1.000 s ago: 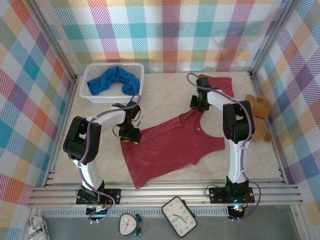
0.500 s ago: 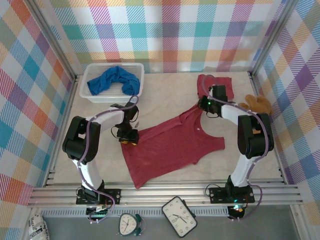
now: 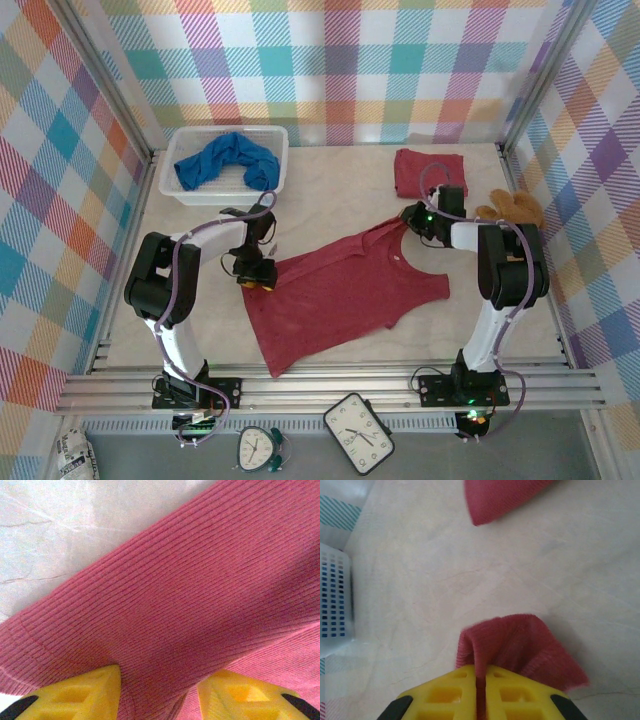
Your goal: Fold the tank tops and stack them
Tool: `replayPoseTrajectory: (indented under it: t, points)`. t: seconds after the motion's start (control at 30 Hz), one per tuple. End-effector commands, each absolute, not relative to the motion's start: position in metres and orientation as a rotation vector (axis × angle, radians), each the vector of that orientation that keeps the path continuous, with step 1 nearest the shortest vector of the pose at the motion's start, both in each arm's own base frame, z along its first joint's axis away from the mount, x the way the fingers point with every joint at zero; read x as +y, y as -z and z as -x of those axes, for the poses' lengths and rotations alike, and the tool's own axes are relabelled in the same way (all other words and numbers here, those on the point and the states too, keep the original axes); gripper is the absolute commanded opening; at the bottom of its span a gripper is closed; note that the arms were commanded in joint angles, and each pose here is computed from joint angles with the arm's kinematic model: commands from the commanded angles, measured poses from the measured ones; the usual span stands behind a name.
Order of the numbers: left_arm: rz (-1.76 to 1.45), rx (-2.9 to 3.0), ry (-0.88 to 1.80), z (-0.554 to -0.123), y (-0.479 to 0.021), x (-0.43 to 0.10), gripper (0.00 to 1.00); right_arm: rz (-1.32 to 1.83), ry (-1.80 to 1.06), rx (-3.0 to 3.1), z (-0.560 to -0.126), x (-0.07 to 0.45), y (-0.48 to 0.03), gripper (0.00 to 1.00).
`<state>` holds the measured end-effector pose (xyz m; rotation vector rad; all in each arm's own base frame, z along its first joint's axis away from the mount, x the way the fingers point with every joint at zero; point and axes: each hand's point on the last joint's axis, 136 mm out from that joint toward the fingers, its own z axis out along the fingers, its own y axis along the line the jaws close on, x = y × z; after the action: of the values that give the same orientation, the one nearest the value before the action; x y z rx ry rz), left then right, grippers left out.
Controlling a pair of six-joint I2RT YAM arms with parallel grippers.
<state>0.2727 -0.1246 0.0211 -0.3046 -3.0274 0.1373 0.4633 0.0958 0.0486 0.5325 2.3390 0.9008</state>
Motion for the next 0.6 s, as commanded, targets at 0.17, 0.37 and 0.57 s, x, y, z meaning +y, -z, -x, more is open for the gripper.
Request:
replayPoseTrajectory:
  t: [0.17,0.37,0.57]
  points:
    - [0.31,-2.965,-0.094,-0.256,-0.026,-0.112,0.44,-0.636,-0.878,2.475,-0.45,0.083,-0.022,0.19]
    - [0.324,-2.976,-0.087,-0.262,-0.034,-0.111,0.44,-0.668,-0.831,2.517,-0.447,0.076,-0.019,0.24]
    - [0.338,-2.992,-0.121,-0.263,-0.051,-0.115,0.44,-0.679,-0.901,2.46,-0.451,0.069,-0.03,0.28]
